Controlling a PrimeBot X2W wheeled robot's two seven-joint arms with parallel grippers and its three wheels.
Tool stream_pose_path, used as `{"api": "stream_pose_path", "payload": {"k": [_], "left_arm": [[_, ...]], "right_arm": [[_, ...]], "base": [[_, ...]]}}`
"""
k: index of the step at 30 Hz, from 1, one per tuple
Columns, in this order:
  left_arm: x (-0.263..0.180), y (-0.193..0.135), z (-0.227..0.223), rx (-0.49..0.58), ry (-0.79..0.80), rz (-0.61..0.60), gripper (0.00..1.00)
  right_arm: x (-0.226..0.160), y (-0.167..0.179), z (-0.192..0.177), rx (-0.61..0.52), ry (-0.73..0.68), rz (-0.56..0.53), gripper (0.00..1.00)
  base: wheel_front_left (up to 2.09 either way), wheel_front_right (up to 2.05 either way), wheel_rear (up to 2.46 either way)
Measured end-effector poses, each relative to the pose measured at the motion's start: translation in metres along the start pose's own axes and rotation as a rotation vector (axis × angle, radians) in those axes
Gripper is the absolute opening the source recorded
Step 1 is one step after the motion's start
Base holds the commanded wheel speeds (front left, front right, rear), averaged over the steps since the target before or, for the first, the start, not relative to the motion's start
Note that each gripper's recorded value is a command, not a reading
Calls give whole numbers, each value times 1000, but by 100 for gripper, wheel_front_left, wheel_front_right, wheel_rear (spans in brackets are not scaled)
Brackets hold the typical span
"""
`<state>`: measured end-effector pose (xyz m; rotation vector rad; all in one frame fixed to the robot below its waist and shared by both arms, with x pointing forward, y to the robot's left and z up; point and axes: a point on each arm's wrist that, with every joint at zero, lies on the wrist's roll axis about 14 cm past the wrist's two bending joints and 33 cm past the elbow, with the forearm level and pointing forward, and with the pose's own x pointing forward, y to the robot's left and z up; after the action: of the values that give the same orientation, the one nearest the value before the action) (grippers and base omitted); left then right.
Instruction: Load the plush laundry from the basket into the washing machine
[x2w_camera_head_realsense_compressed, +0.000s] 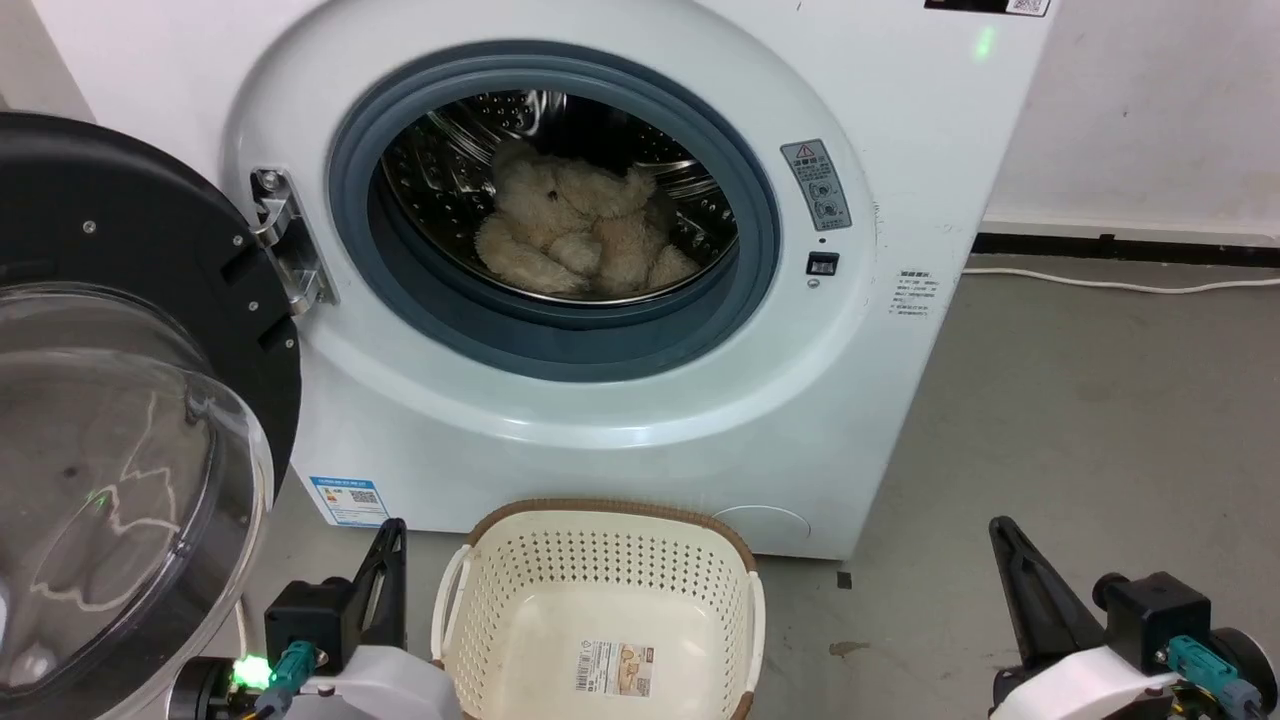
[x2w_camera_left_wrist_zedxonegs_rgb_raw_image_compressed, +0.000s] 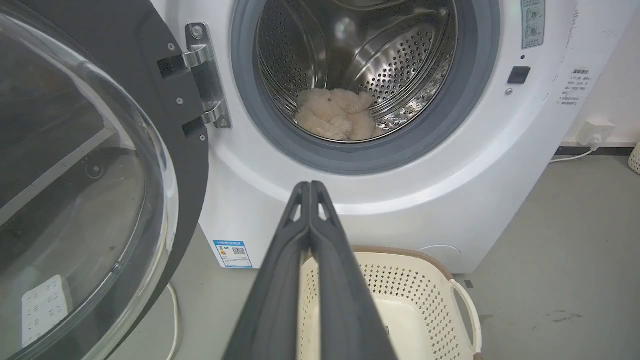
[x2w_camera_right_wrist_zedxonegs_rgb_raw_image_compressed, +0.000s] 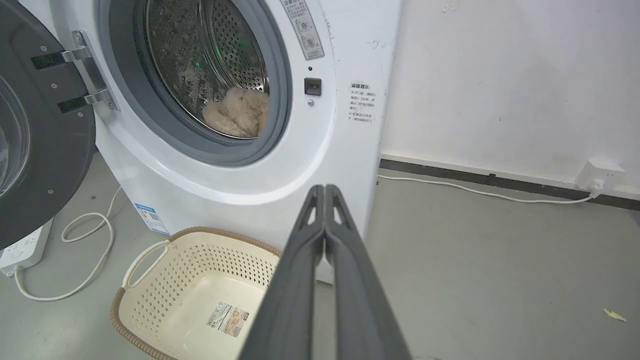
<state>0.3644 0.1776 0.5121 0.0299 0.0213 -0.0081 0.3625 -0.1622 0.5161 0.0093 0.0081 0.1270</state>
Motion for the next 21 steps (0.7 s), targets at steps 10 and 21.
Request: {"api": "stream_pose_path", "payload": {"k": [10, 21], "left_arm": [[2, 0, 3, 2, 2, 4, 0], [4, 0, 8, 13, 0, 9, 0]], "right_arm": [[3, 0, 3, -27, 6, 1, 0], [6, 0, 5, -50, 14, 1, 0]], "base": [[0, 0, 0], [0, 0, 0]]}}
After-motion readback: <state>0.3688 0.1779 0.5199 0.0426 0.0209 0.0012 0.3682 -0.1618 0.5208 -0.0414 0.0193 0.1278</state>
